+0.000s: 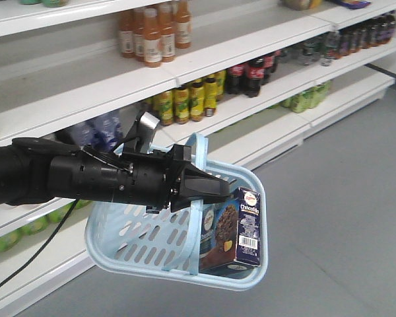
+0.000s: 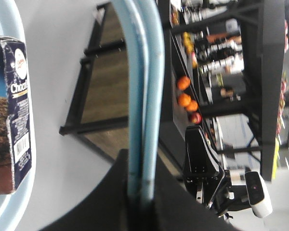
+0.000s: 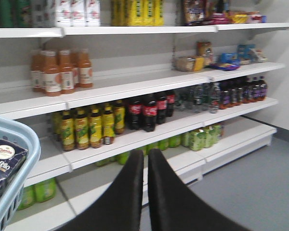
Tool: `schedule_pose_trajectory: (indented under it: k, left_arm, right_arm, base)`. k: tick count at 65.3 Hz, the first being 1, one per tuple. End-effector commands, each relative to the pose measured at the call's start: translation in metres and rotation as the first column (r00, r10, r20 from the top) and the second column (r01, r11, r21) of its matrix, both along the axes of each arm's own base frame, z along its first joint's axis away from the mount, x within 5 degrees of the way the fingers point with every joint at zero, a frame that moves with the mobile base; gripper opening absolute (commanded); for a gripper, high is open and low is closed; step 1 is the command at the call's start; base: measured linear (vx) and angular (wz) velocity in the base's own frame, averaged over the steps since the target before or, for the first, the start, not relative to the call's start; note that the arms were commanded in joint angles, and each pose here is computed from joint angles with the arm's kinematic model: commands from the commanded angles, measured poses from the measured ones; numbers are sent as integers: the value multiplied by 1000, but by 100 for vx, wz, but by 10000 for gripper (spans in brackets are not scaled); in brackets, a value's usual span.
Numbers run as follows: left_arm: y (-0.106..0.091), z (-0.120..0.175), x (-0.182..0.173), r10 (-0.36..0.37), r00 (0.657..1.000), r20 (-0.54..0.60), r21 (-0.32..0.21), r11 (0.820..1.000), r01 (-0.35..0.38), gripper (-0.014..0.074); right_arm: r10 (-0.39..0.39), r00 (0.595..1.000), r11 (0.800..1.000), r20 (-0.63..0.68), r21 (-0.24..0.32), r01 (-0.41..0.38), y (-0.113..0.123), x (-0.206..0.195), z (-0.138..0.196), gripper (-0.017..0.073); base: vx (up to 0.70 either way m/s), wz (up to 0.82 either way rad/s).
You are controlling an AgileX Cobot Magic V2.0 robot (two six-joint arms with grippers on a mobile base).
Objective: Left arm holds basket, right arm returns cookies
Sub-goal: 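Hold the basket with the left gripper while turning past the desks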
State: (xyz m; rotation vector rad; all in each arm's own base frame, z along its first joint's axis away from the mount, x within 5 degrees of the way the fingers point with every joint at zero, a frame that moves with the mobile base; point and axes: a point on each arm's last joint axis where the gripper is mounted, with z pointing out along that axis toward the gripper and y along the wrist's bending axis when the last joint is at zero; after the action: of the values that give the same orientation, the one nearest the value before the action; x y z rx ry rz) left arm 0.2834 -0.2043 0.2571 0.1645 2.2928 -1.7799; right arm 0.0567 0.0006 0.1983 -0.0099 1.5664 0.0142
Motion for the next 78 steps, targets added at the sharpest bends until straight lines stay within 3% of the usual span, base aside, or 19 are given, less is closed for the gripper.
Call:
schedule_pose_trajectory:
  k: [1, 78]
  left_arm:
    - [-1, 38, -6, -1, 999, 45, -166, 986, 9, -6]
    - [-1, 38, -6, -1, 999, 45, -166, 986, 9, -6]
  right_arm:
    - [8, 998, 1000, 69, -14, -7, 1, 0, 1, -6]
    - [8, 998, 1000, 69, -14, -7, 1, 0, 1, -6]
  base:
    - [22, -85]
    - [16, -70]
